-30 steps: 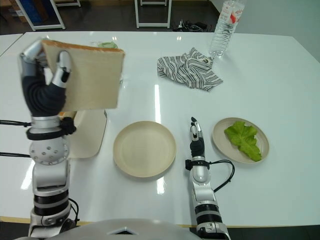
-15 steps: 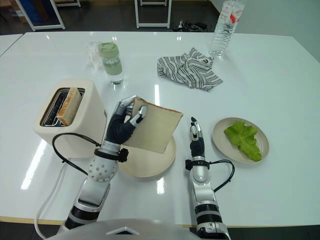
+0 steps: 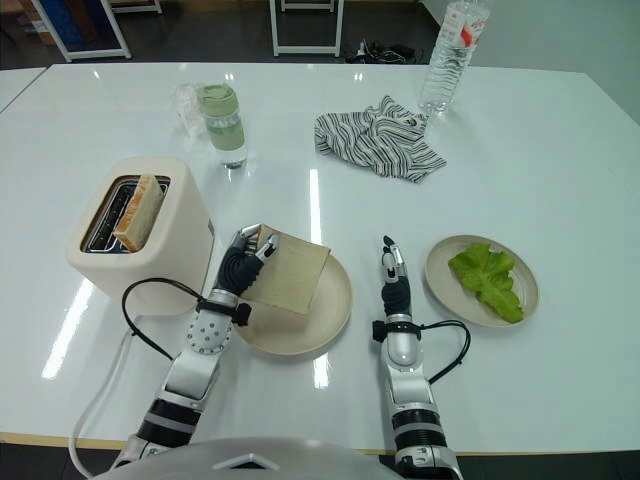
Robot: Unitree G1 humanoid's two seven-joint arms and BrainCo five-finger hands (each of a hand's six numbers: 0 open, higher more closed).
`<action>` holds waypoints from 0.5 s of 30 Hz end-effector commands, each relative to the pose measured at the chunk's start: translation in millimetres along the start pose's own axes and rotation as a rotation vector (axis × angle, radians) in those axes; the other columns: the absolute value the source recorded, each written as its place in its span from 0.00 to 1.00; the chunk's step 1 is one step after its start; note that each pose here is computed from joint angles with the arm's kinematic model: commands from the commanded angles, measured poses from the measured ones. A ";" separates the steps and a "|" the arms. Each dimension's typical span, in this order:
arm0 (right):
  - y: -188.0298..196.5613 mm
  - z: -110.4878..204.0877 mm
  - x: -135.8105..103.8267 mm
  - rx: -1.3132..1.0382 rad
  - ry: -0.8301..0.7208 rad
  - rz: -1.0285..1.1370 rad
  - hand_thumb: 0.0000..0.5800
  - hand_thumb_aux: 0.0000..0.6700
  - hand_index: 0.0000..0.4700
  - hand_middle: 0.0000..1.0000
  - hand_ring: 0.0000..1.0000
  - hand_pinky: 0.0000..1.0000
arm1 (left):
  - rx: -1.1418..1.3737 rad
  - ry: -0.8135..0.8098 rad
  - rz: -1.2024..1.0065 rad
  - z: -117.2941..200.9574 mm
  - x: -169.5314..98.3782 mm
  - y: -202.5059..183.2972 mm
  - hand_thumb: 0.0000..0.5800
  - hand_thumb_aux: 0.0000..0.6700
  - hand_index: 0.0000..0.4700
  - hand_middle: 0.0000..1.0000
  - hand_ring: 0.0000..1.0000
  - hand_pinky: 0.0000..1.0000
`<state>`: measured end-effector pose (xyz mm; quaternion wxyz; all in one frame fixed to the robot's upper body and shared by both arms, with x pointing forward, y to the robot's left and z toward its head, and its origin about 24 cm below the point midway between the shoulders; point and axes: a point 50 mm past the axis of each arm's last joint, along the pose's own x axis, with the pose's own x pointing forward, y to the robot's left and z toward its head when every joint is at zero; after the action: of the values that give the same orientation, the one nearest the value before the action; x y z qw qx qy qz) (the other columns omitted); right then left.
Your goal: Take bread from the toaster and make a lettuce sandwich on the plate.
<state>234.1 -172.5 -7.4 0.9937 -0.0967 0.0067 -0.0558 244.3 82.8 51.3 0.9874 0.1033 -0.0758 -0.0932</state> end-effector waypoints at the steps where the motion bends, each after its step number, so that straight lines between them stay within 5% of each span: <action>1: -1.3 -1.7 -1.1 -0.019 0.012 0.004 0.00 0.00 0.00 0.00 0.00 0.00 | -0.003 0.060 -0.021 -6.5 -2.0 -6.6 1.00 1.00 1.00 0.99 0.99 0.99; 10: 0.2 -1.5 -1.9 -0.021 0.014 0.000 0.00 0.00 0.00 0.00 0.00 0.00 | 0.138 0.165 0.016 -2.8 -11.1 -7.4 1.00 1.00 1.00 0.76 0.76 0.76; 14: 0.9 -1.2 -1.6 -0.020 0.013 -0.001 0.00 0.00 0.00 0.00 0.00 0.00 | 0.240 0.206 -0.011 -8.4 -20.9 -7.8 0.92 0.72 0.72 0.24 0.24 0.24; 15: 0.9 -1.2 -1.7 -0.020 0.013 -0.002 0.00 0.00 0.00 0.00 0.00 0.00 | 0.258 0.209 -0.017 -8.5 -22.3 -8.0 0.85 0.61 0.61 0.00 0.00 0.00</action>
<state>233.6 -171.1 -7.2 0.9933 -0.0999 0.0070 -0.0568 227.3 80.9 40.8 0.9739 0.2157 0.0087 -0.0708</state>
